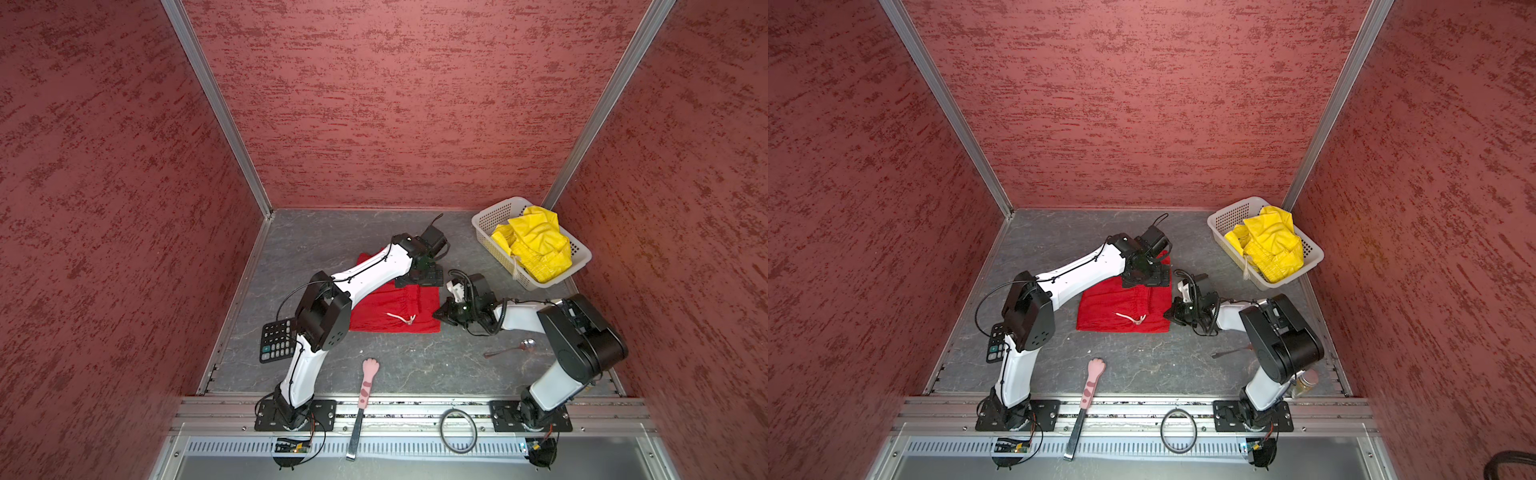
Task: Fold and stack the shorts
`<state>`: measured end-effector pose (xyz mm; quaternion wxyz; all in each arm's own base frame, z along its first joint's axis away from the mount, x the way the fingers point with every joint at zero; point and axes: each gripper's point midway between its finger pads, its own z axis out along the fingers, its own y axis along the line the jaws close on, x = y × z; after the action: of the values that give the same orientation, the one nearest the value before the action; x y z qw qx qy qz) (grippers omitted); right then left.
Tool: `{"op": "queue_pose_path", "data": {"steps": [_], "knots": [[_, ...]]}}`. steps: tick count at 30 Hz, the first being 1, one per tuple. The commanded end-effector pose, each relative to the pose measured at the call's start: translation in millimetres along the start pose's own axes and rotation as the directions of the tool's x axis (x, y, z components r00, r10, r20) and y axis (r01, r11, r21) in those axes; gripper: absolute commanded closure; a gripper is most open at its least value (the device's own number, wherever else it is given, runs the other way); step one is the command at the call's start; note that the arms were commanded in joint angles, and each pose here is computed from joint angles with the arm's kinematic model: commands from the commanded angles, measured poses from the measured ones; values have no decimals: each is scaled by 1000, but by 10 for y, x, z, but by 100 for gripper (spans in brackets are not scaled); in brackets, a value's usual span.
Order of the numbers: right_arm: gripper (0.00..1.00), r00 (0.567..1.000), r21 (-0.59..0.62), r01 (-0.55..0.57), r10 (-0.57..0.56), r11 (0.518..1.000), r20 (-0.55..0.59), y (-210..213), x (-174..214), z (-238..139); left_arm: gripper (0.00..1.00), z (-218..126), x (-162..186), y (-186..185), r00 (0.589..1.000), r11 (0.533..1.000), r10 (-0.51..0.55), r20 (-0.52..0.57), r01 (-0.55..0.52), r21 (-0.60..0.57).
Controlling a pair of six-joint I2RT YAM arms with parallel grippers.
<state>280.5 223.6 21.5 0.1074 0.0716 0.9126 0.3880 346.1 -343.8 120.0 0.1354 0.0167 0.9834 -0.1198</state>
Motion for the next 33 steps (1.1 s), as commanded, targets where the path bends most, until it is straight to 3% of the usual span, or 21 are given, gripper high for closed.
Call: {"op": "queue_pose_path", "data": {"steps": [1, 5, 11, 16, 22, 33], "knots": [[100, 998, 140, -48, 51, 989, -22, -306, 182, -109, 2, -444, -220, -173, 994, 990, -22, 107, 7, 142], [98, 999, 139, 14, -18, 990, 33, -29, -43, -301, 13, -756, -323, 339, 978, 990, -100, 185, 78, 122], [60, 994, 82, 94, -98, 992, 44, 481, -369, -337, 18, -698, -54, 1246, 958, 972, -236, 164, 233, 40], [44, 998, 20, 63, -63, 998, 1, 614, -446, -136, 18, -477, 197, 1422, 959, 967, -255, 120, 252, 41], [39, 999, -27, 30, -30, 999, -32, 649, -477, 75, 35, -144, 304, 1572, 947, 948, -315, 66, 310, 71], [43, 996, -98, -14, 6, 995, -88, 708, -357, 367, 43, 335, 416, 1634, 941, 940, -337, -8, 337, 60]]}}
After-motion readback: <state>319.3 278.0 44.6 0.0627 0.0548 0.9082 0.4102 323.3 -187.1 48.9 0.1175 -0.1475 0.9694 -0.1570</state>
